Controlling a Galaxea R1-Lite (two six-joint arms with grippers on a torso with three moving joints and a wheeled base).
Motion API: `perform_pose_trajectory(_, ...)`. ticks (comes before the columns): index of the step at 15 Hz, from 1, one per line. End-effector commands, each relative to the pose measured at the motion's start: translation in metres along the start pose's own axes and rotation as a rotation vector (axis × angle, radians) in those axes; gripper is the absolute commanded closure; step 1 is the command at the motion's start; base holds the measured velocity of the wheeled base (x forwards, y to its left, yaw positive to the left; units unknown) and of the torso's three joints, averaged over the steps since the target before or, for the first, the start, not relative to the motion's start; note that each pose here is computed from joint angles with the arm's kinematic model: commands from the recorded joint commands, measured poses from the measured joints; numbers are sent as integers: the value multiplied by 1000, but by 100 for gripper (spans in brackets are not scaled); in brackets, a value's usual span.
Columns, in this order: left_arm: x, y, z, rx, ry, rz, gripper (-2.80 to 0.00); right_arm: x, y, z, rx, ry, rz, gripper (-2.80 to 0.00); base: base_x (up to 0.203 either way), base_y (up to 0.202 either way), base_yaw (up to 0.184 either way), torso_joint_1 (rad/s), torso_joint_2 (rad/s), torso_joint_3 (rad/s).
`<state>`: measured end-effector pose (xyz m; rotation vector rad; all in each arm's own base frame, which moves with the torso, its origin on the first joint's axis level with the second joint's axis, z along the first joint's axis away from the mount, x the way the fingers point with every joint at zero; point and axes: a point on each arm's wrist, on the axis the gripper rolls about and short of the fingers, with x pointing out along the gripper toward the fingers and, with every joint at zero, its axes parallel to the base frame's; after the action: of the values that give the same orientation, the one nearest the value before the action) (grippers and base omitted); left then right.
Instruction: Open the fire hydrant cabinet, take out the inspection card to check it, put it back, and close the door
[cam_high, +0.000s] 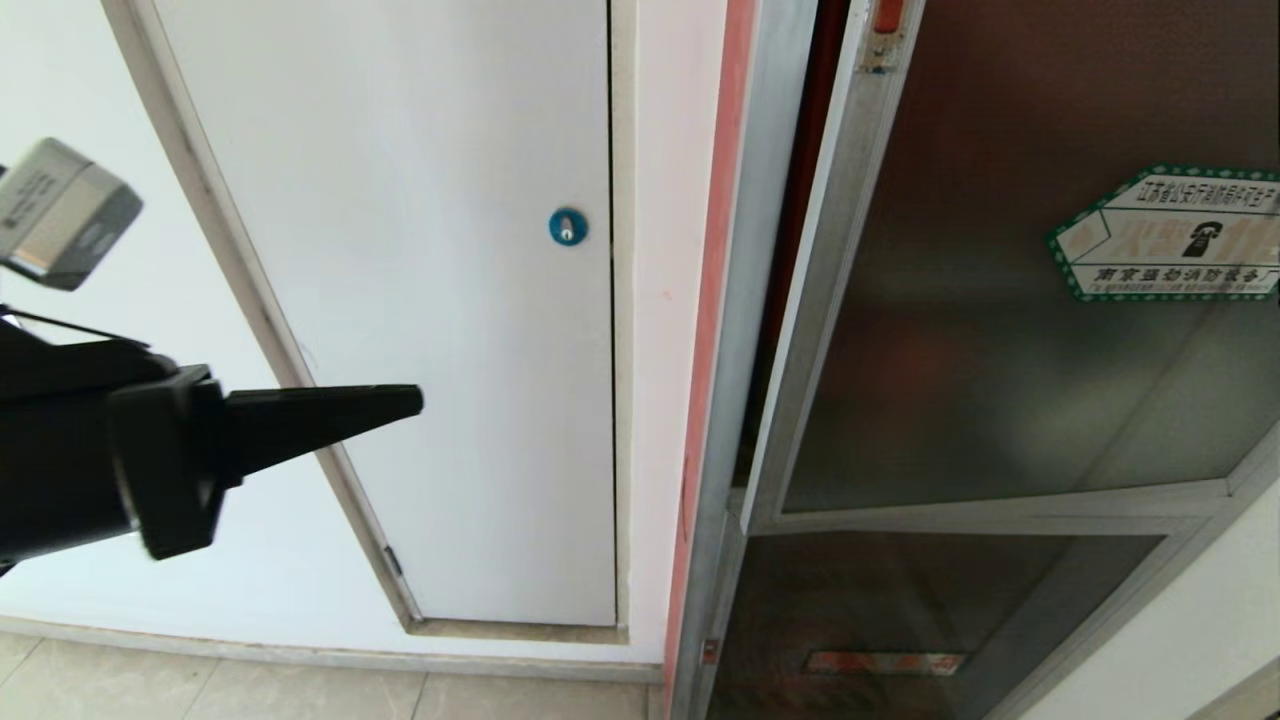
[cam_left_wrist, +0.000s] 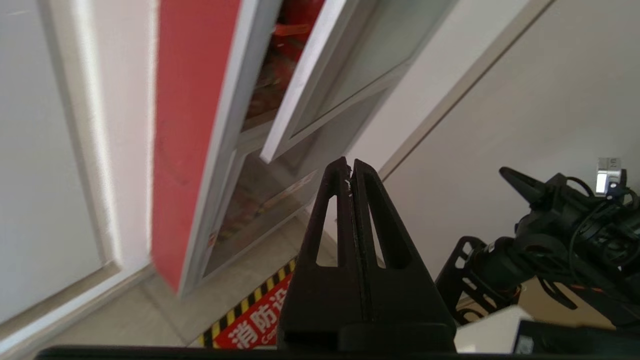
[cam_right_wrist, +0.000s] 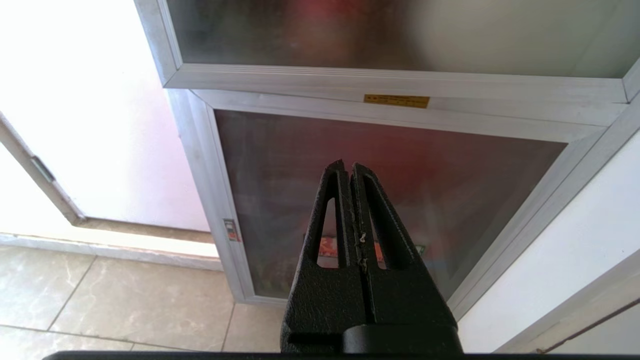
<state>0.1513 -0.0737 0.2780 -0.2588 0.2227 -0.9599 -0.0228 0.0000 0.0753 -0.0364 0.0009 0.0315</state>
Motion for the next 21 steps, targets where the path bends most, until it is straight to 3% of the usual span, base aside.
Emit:
perform_pose_trajectory(1, 48, 19, -8, -32, 63, -52, 0, 0, 0, 0, 0, 2, 2, 0, 0, 0, 0, 0, 0, 0)
perform_pose_trajectory(5, 109, 31, -11, -18, 67, -138, 0, 0, 0, 0, 1, 1, 2, 0, 0, 0, 0, 0, 0, 0)
perform_pose_trajectory(13, 188, 59, -4, 32, -14, -184, 0, 0, 0, 0, 0, 3, 2, 0, 0, 0, 0, 0, 0, 0)
perform_pose_trajectory(19, 222, 42, -7, 51, -16, -257, 0, 0, 0, 0, 1, 3, 0, 0, 0, 0, 0, 0, 0, 0)
perform_pose_trajectory(21, 236, 44, -11, 49, -9, -262, 0, 0, 0, 0, 0, 3, 2, 0, 0, 0, 0, 0, 0, 0)
